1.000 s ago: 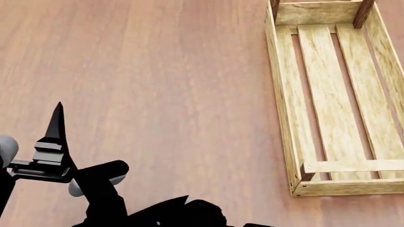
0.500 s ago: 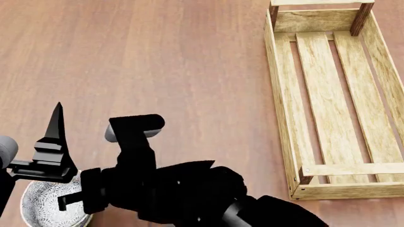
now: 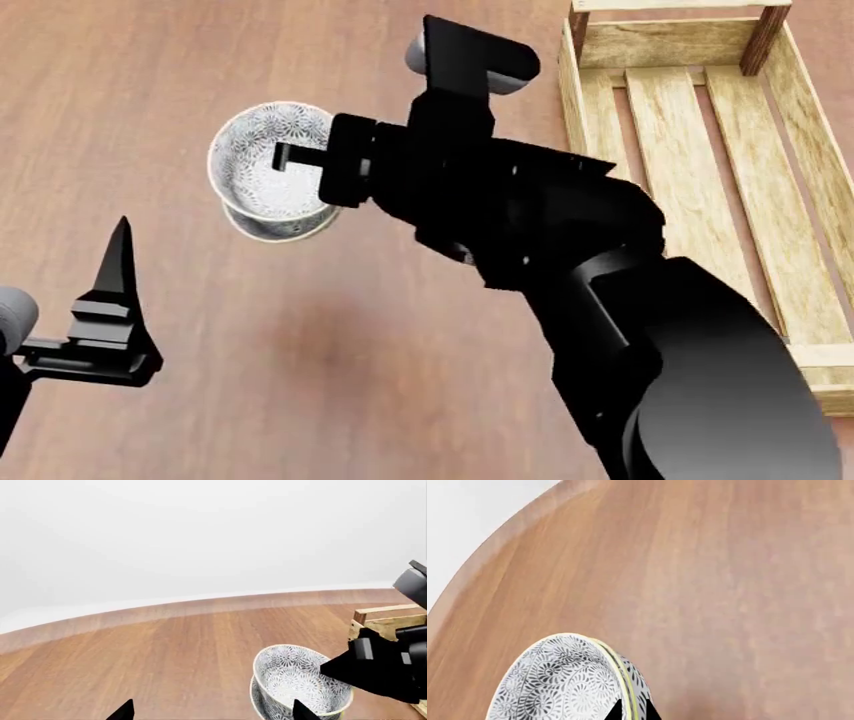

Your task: Stack the right bowl on the left bowl and place them in the tray.

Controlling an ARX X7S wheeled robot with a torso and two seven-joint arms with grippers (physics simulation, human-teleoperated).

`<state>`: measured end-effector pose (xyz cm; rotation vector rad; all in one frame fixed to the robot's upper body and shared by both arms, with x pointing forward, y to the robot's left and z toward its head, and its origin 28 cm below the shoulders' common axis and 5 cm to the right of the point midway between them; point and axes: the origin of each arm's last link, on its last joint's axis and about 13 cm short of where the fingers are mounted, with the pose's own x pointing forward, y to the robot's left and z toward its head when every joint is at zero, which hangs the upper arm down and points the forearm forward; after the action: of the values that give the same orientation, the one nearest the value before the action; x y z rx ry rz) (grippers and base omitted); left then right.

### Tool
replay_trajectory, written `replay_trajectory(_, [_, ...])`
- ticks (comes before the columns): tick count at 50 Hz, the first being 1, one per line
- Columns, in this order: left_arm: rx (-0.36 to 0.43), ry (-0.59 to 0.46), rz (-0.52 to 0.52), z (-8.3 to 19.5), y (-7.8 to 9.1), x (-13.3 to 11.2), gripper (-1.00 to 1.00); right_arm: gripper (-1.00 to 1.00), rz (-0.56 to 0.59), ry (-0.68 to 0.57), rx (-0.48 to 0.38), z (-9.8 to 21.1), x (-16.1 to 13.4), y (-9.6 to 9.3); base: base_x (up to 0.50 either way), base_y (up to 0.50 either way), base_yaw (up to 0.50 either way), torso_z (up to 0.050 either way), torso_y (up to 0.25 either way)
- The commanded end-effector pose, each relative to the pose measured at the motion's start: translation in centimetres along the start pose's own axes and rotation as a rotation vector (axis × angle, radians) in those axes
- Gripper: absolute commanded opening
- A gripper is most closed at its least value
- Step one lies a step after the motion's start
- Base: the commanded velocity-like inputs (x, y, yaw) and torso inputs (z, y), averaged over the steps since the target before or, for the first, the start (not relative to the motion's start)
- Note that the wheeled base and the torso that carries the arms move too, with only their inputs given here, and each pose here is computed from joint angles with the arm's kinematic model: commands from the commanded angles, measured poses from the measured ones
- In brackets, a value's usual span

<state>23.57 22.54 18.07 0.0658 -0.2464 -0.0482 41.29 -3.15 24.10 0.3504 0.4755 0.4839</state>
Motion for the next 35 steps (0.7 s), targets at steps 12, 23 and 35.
replay_trajectory(12, [0.001, 0.000, 0.000, 0.0, 0.0, 0.0, 1.00, -1.00, -0.124, -0.280, 0.273, 7.4, -5.2, -3.3, 0.00, 0.00, 0.00, 0.000, 0.000])
replay_trajectory(23, [0.002, 0.003, -0.001, -0.2, 0.0, 0.0, 1.00, -1.00, -0.198, -0.382, 0.388, 9.6, -8.1, -5.5, 0.00, 0.00, 0.00, 0.000, 0.001])
replay_trajectory(35, [0.002, 0.002, -0.004, -0.1, 0.0, 0.1, 1.00, -1.00, -0.286, -0.456, 0.506, 10.0, -10.3, -8.7, 0.00, 0.00, 0.00, 0.000, 0.000])
